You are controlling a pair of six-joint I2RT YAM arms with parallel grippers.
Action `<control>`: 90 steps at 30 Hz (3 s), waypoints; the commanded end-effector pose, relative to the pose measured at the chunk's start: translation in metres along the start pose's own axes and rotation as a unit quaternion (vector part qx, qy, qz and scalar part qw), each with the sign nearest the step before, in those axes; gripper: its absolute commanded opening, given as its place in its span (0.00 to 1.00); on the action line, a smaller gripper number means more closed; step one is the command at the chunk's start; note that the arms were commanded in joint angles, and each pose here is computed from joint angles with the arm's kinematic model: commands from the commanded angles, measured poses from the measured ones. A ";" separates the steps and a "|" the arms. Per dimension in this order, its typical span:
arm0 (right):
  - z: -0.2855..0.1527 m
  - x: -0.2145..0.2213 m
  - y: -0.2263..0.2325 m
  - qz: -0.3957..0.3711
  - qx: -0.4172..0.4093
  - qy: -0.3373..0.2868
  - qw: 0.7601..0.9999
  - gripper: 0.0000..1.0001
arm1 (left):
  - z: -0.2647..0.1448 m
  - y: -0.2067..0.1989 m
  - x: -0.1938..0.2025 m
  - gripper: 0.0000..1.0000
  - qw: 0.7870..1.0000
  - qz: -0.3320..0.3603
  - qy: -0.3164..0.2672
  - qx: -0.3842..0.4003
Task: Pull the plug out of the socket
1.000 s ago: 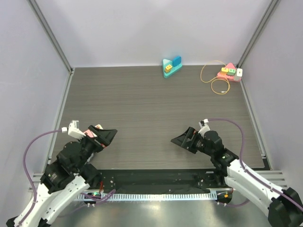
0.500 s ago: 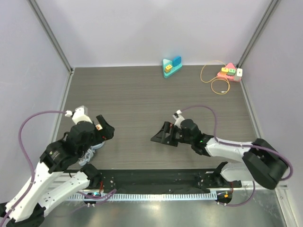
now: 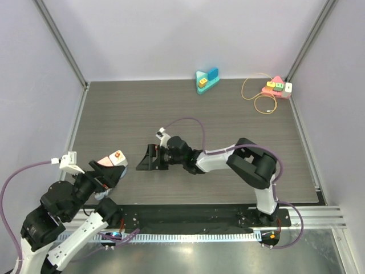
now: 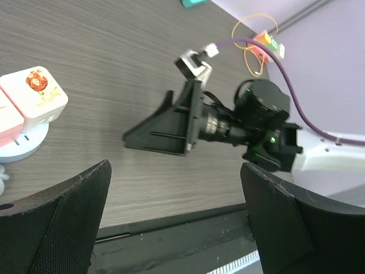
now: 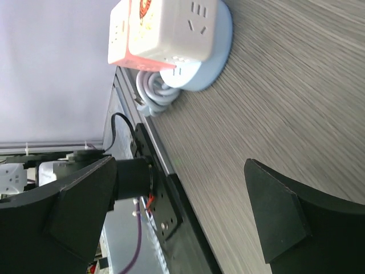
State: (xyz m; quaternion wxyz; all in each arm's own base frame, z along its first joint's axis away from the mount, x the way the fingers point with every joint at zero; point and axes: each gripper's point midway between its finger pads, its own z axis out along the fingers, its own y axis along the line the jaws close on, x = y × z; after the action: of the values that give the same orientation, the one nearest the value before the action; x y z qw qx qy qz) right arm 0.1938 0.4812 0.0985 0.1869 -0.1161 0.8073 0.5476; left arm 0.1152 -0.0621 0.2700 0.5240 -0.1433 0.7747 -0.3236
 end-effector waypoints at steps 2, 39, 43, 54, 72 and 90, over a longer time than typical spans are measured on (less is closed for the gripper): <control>0.029 -0.018 0.044 -0.025 -0.057 -0.011 0.998 1.00 | -0.005 -0.007 0.007 0.95 0.998 0.045 0.043 0.011; 0.114 -0.039 0.032 0.050 -0.086 -0.056 0.993 0.86 | -0.022 -0.007 -0.011 0.98 1.000 0.019 0.004 0.017; 0.119 -0.037 0.032 0.055 -0.090 -0.048 0.993 0.81 | -0.022 -0.007 -0.012 0.98 1.000 0.009 0.003 0.016; 0.117 -0.039 0.040 0.058 -0.104 -0.048 0.992 0.65 | -0.016 -0.018 -0.010 0.98 1.000 0.006 0.015 0.026; 0.059 -0.045 0.025 0.102 -0.112 -0.059 0.987 0.05 | 0.005 -0.035 -0.004 0.99 0.998 0.023 0.048 0.030; -0.110 -0.022 -0.050 0.107 0.025 -0.113 0.988 0.02 | 0.085 -0.064 0.086 0.98 0.964 0.056 0.255 0.042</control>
State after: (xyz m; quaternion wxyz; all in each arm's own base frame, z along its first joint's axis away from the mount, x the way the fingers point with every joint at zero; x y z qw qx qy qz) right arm 0.2124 0.3764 0.0798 0.1757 0.0631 0.8148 0.5489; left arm 0.1494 -0.1632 0.2282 0.3481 -0.0332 0.8842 -0.3098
